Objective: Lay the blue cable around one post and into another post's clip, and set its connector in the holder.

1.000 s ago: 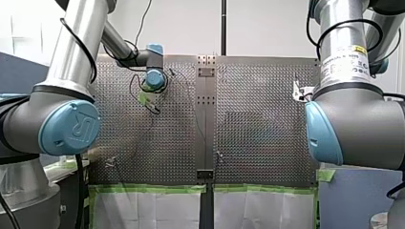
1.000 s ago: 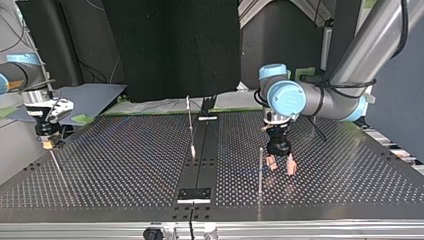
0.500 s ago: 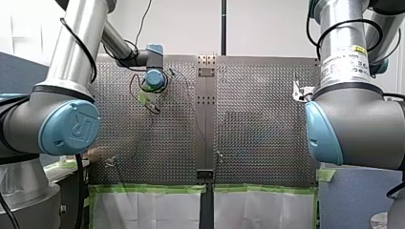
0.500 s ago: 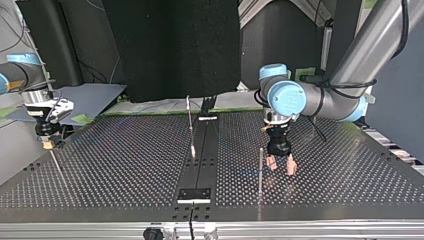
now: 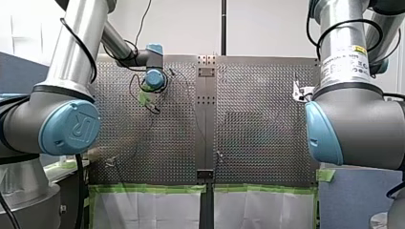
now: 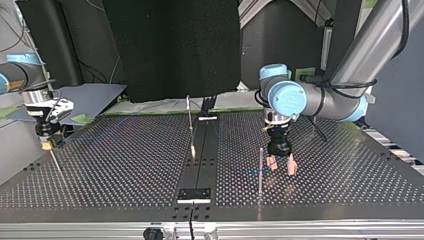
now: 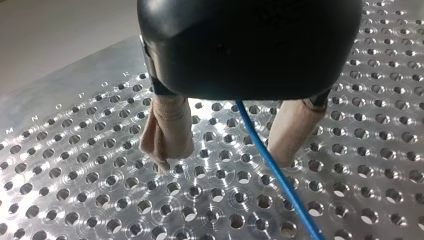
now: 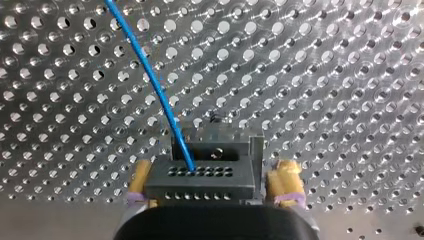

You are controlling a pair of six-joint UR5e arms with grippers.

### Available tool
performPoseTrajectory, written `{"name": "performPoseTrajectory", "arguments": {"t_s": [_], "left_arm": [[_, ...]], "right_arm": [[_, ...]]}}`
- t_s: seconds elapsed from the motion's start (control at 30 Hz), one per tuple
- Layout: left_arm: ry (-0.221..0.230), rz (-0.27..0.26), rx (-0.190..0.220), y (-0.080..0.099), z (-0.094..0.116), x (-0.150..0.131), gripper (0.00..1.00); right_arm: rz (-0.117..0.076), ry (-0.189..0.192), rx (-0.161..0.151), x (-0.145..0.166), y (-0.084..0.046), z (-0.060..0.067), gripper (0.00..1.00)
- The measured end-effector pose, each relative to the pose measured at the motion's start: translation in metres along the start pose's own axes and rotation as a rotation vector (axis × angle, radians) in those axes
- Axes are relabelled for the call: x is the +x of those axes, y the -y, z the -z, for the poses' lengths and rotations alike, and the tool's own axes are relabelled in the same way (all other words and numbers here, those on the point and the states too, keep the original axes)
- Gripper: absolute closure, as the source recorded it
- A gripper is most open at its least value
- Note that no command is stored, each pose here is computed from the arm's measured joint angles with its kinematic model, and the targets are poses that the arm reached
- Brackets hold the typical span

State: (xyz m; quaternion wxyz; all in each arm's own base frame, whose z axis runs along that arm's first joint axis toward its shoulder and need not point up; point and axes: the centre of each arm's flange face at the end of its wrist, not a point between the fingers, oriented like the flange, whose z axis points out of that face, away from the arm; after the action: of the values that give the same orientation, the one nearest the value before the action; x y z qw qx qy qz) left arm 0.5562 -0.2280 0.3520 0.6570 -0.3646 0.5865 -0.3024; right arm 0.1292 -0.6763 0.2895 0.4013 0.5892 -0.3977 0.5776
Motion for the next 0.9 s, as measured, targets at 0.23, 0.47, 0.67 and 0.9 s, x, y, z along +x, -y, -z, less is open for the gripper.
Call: {"name": "performPoseTrajectory", "arguments": {"t_s": [0.23,0.47,0.67,0.9], "left_arm": [[-0.001,0.003,-0.002,0.000,0.000,0.000,0.00],[-0.003,0.004,-0.029,-0.004,0.002,-0.001,0.00],[0.001,0.030,-0.067,-0.008,0.004,-0.006,0.00],[0.027,0.080,-0.090,-0.001,0.012,-0.017,0.00]], "right_arm": [[0.000,0.000,0.000,0.000,0.000,0.000,0.00],[0.000,0.000,0.000,0.000,0.000,0.000,0.00],[0.000,0.000,0.000,0.000,0.000,0.000,0.00],[0.000,0.000,0.000,0.000,0.000,0.000,0.00]]}}
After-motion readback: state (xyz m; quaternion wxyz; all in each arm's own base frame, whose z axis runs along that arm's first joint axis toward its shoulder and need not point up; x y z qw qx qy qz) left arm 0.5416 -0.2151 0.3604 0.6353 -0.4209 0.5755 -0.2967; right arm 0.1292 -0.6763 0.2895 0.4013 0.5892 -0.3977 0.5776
